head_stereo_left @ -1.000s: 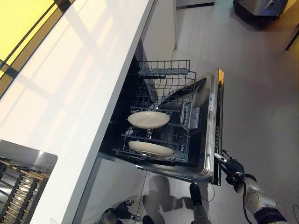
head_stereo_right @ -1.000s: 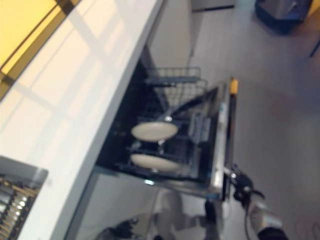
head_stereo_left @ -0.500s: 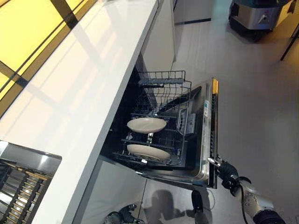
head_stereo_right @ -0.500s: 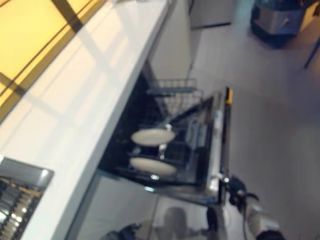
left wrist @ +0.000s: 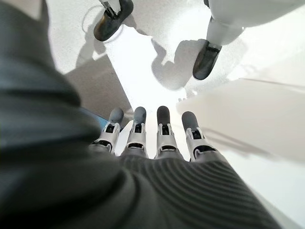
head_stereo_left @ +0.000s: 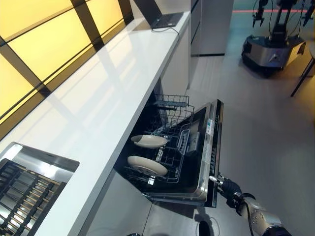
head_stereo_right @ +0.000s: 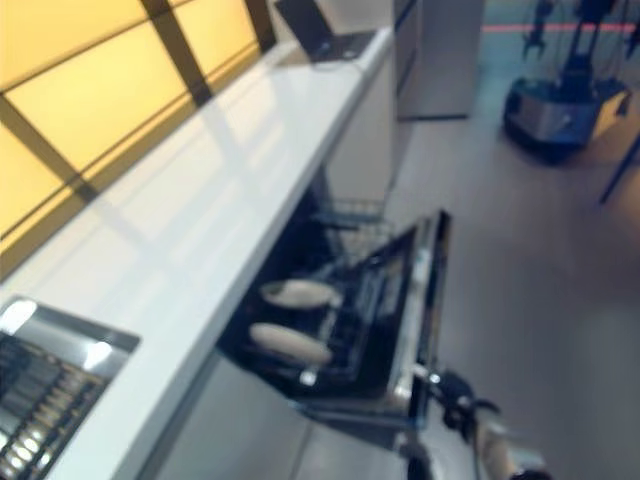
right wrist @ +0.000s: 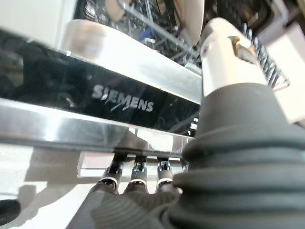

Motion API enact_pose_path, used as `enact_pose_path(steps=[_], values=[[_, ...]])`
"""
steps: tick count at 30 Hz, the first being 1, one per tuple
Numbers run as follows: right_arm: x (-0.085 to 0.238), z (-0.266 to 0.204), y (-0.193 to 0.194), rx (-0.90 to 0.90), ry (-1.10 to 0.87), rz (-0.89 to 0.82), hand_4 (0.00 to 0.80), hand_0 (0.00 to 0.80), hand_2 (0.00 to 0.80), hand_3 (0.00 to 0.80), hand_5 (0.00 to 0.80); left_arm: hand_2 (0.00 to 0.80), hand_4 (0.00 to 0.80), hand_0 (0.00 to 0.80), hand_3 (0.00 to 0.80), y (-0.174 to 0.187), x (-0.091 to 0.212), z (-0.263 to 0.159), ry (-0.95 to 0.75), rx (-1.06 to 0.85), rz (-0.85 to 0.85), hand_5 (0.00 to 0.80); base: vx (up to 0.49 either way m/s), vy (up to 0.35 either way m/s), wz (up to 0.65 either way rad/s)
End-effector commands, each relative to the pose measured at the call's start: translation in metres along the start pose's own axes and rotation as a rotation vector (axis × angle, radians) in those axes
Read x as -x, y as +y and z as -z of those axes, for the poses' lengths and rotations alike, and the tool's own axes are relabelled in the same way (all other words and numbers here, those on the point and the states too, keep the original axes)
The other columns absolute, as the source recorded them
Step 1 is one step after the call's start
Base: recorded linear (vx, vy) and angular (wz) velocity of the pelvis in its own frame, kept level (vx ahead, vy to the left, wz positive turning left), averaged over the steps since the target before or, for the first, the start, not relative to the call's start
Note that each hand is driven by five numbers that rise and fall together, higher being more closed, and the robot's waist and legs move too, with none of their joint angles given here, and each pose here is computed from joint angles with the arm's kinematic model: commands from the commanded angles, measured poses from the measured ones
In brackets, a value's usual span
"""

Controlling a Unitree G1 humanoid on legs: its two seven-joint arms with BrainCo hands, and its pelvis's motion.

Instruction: Take plates into dishwasher

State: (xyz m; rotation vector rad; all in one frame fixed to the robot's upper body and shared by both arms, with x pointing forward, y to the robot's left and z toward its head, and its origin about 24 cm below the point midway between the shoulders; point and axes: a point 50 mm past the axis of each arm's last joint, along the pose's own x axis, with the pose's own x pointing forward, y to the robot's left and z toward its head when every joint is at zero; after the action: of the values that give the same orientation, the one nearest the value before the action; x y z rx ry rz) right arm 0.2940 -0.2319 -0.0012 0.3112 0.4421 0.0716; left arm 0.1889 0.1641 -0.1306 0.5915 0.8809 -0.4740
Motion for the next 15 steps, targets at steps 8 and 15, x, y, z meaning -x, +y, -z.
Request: enact_pose_path(steps=[8,15], values=[[-0.011,0.017,0.194,0.01,0.018,-0.727,0.0,0.0,0.0,0.0,0.0,0.0,0.0,0.0,0.0,0.026,0.003,0.012,0.059,-0.072,-0.065,0.0,0.056,-0.002,0.08],[-0.007,0.022,0.203,0.049,0.04,-0.773,0.0,0.0,0.0,0.0,0.0,0.0,0.0,0.0,0.0,0.03,0.006,0.02,0.087,-0.058,-0.088,0.0,0.061,0.004,0.19]])
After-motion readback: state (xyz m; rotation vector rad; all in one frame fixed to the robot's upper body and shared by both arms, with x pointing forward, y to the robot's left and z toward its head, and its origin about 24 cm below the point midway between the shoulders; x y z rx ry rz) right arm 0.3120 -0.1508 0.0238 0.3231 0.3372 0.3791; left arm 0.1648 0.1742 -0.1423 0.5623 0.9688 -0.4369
